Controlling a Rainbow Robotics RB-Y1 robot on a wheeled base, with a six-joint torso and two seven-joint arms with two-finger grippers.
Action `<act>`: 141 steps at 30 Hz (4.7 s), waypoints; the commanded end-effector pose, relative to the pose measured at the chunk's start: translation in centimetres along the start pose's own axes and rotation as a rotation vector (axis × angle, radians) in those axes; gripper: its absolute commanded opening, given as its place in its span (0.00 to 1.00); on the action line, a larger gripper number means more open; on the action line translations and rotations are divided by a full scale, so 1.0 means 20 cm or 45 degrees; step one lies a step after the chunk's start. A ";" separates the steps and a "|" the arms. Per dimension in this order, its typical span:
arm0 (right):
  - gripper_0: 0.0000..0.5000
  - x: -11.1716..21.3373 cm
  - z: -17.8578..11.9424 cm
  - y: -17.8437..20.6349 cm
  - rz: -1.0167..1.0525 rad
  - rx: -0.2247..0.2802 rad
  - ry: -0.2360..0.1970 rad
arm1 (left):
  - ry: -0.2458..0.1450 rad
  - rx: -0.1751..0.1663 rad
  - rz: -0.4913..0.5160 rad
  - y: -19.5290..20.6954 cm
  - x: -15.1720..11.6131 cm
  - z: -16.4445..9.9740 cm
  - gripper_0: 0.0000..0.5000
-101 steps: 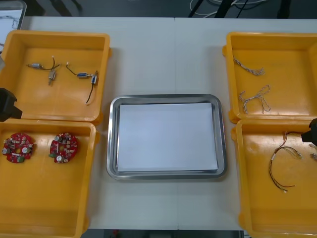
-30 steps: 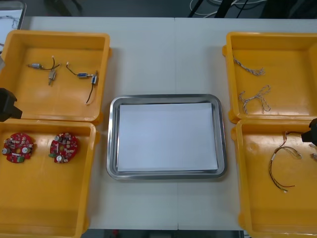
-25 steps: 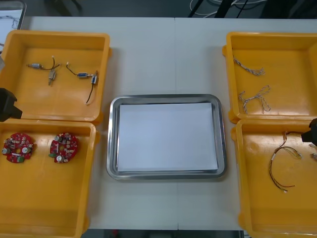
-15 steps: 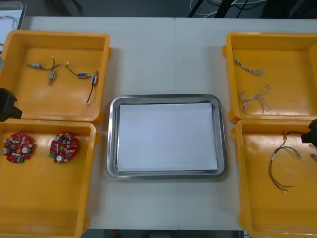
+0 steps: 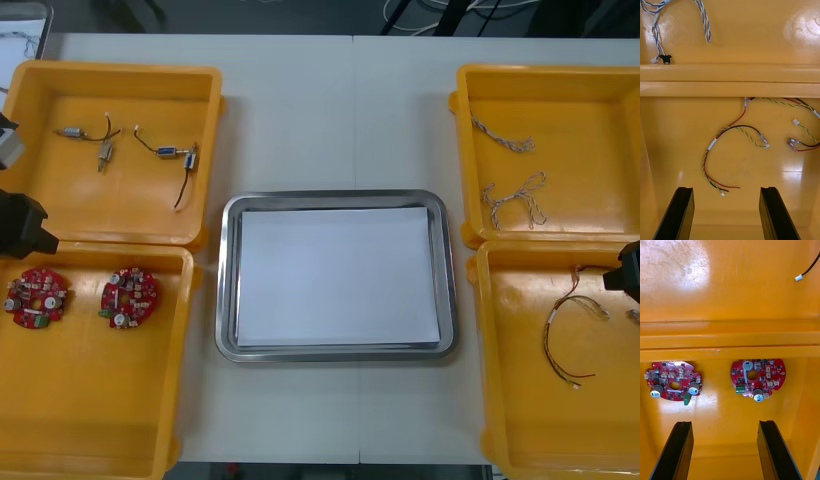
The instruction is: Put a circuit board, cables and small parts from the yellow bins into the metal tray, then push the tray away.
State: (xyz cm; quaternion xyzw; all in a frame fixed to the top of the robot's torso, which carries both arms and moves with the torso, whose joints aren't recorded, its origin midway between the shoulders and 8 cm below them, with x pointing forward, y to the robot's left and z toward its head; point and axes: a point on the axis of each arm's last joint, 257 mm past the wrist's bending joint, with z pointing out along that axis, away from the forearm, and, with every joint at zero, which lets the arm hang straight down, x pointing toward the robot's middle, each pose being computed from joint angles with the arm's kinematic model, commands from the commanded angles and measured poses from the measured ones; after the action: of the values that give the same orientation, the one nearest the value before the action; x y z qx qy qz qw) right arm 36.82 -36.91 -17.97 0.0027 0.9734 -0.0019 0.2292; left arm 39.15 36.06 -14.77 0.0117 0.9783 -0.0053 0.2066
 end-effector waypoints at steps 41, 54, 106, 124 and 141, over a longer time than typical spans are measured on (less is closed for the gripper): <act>1.00 0.17 0.47 0.04 0.637 0.015 -0.008 | -0.006 -0.012 0.319 0.24 0.34 0.35 1.00; 1.00 0.19 0.49 0.12 0.757 -0.020 0.021 | -0.048 -0.027 0.382 0.27 0.36 0.48 1.00; 1.00 0.16 0.60 0.15 0.789 -0.036 0.052 | -0.111 -0.054 0.423 0.33 0.43 0.67 1.00; 1.00 0.18 0.59 0.15 0.765 0.003 0.092 | -0.120 -0.063 0.425 0.32 0.43 0.69 1.00; 1.00 0.16 0.57 0.12 0.752 0.019 0.090 | -0.133 -0.058 0.420 0.30 0.41 0.69 1.00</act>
State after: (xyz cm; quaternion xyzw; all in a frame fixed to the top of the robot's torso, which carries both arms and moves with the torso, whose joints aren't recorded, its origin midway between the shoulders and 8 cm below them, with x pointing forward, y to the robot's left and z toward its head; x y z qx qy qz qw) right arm 38.53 -33.86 -30.68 0.2840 0.9395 0.0680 0.1789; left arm 37.98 42.04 -29.97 0.1275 0.9557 0.0401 0.2624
